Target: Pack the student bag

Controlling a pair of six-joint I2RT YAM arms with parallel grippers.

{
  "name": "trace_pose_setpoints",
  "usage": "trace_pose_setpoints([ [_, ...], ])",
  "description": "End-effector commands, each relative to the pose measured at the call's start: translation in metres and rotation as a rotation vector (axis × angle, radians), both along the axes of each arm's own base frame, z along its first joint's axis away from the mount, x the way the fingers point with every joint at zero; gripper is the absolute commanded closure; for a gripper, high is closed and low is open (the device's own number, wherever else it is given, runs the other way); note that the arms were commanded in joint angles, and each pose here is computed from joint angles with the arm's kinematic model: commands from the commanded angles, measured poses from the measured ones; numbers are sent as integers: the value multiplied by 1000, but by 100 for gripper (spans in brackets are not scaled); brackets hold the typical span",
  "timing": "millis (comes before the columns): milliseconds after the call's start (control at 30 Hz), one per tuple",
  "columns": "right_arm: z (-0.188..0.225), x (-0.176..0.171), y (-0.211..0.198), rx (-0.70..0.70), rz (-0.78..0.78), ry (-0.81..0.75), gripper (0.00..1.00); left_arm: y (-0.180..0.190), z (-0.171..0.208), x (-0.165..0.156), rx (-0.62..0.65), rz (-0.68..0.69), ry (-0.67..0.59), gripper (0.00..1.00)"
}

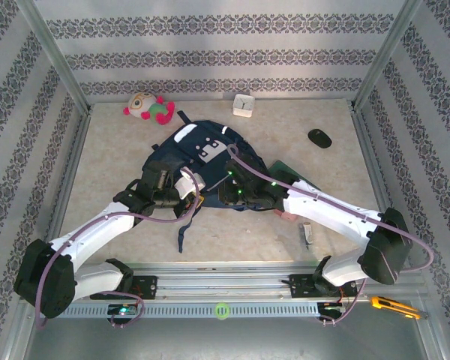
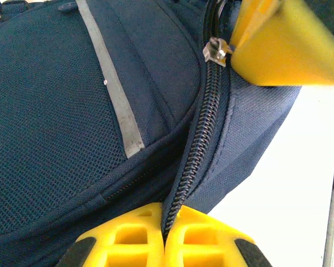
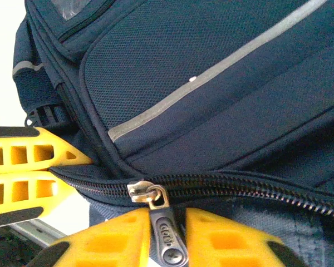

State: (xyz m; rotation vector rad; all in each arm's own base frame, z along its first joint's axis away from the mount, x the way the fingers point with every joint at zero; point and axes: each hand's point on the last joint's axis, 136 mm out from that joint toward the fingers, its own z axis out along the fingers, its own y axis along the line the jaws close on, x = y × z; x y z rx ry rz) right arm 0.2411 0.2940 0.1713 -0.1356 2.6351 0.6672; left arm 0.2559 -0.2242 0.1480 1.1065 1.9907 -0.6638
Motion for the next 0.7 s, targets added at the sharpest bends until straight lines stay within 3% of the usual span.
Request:
trace_pose_setpoints([
  [0,13,8,2,-5,-18,-52,90,-16,38,12,-92,-29,-105,100],
  [100,11,7,-9,-45,-38,-54,100,-14,36,13,-77,-16,-105,100],
  [367,4,6,-35,-118,-60,-39,100,-1,25,12,11,3,-110,100],
  [567,-1,3,-31,-129,-43,-12,100,-8,34,10,-33,-20,-125,100],
  [667,-5,2,-22,-112,-5,3,92,-12,41,9,-72,-36,-131,100],
])
